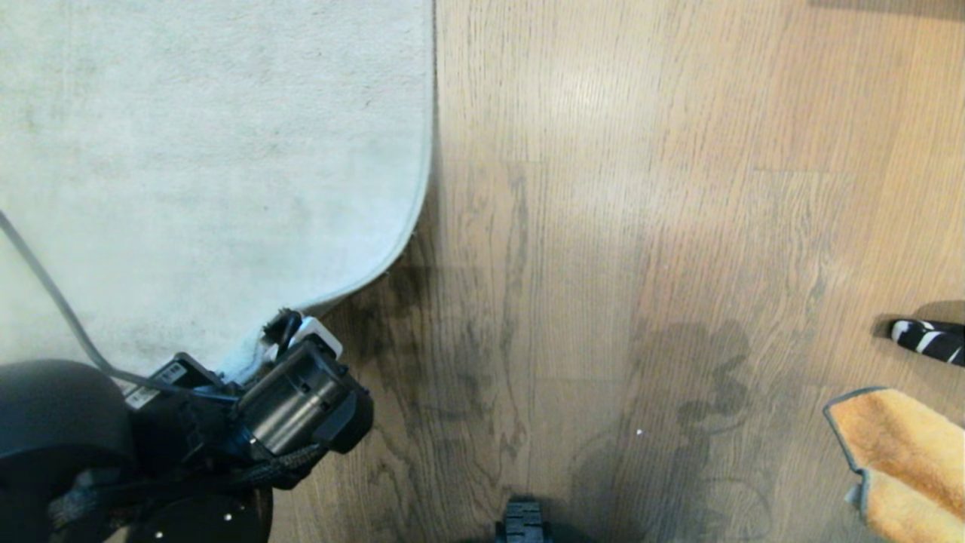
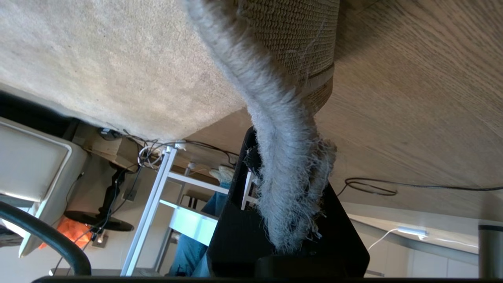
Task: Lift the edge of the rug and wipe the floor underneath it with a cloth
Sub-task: Lift up the carpet
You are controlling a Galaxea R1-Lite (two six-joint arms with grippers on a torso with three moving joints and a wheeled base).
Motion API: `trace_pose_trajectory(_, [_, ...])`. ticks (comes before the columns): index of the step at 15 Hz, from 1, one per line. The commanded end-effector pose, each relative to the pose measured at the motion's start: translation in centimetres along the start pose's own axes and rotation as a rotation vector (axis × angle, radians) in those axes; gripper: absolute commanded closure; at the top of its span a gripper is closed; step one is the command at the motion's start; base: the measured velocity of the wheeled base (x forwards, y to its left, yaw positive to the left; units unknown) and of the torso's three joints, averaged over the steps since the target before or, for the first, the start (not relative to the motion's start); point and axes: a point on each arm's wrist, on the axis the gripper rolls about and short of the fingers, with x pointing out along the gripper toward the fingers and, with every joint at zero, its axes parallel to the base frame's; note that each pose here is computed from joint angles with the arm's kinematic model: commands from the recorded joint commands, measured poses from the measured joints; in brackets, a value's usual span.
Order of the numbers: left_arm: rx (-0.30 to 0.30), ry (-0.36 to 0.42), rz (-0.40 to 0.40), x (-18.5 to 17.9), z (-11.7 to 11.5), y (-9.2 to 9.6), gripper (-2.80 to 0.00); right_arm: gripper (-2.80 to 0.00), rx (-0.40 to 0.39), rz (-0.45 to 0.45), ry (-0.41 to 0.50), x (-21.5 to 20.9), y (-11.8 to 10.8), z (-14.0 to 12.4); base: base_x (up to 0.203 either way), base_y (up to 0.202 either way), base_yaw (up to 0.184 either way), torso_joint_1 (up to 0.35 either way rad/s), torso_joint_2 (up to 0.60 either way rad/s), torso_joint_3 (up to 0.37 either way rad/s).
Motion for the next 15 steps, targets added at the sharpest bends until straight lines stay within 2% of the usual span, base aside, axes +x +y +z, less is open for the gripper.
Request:
trace_pose_trajectory(1, [-0.010,0.007,0.011,0.11,-0.15,0.37,0.00,0.00,-0.001,0.000,0.001,0.01,0.00,0.00,0.000,0.000,0.000,0.000,0.00,0.000])
trace_pose_trajectory(15, [-0.034,0.010,0.013,0.15,-0.38,0.95,0.00,0.00,-0.001,0.000,0.001,0.01,0.00,0.00,0.000,0.000,0.000,0.000,0.00,0.000])
